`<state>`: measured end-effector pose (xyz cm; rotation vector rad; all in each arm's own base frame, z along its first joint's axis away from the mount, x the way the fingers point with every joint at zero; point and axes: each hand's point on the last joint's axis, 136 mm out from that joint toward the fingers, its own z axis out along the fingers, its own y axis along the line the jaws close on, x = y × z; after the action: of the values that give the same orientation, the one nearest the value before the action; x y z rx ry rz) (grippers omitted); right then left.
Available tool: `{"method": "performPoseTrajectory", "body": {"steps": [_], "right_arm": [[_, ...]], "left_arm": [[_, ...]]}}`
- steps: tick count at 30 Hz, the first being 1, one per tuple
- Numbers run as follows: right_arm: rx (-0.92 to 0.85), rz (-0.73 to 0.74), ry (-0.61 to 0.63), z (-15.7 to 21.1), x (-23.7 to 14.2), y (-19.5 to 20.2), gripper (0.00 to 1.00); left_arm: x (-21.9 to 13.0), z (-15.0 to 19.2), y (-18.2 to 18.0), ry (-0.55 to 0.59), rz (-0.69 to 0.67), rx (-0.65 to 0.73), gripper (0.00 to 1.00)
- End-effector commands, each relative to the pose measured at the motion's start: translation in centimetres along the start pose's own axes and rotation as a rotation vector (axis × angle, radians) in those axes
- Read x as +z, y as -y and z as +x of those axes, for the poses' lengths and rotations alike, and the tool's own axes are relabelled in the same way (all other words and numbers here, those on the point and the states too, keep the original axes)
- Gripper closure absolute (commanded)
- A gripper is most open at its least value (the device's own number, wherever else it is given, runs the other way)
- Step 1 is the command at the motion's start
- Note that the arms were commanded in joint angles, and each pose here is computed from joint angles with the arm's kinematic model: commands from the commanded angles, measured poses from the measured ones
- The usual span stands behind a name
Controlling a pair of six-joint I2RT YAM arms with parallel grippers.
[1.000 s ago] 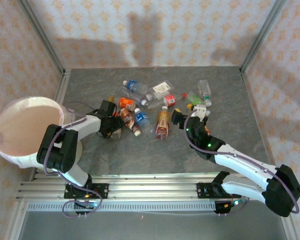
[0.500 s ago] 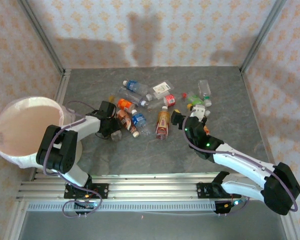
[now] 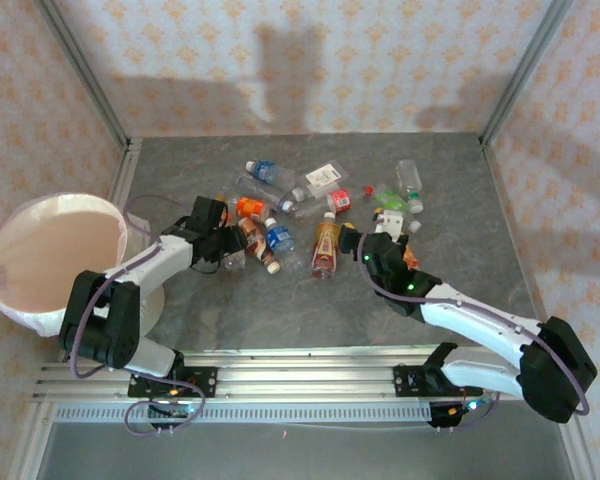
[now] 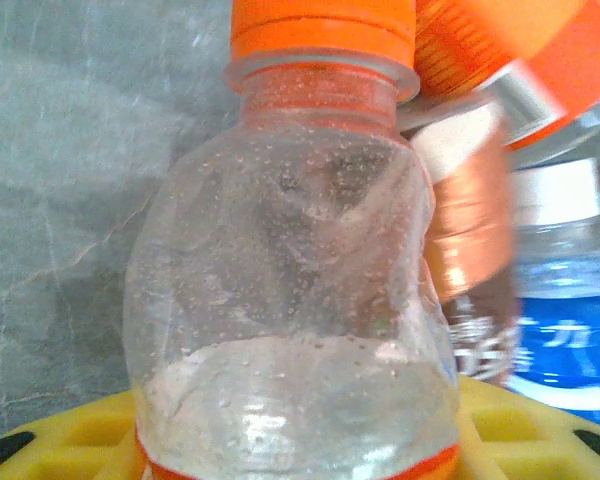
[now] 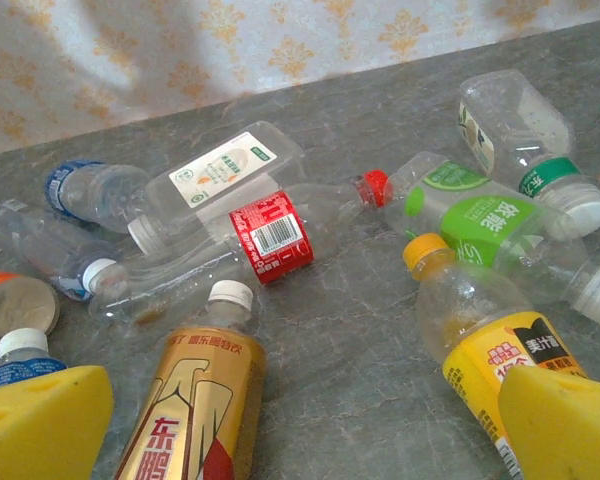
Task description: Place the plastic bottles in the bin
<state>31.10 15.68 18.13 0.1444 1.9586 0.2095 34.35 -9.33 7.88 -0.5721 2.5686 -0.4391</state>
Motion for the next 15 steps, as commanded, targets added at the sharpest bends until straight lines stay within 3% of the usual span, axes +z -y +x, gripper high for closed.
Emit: {"method": "performPoseTrajectory", "body": {"steps": [1,9,15], "right_arm": [[0.005,-0.032,0.032,-1.7,0.1,-1.2,0.01],[-0.007,-0.036,0.037,-2.0,0.2,-1.5,0.01],[-0.020,-0.028,0.030,-1.9,0.1,-1.3,0.01]], "left_arm": [[-3.5,-2.1,3.2,0.070,0.070,0.060,0.56],[-12.0,-5.8,9.8,0.229,0.134,0.214,0.57],[-19.4,-9.3,9.7,0.345,0.002,0.305,0.62]]}}
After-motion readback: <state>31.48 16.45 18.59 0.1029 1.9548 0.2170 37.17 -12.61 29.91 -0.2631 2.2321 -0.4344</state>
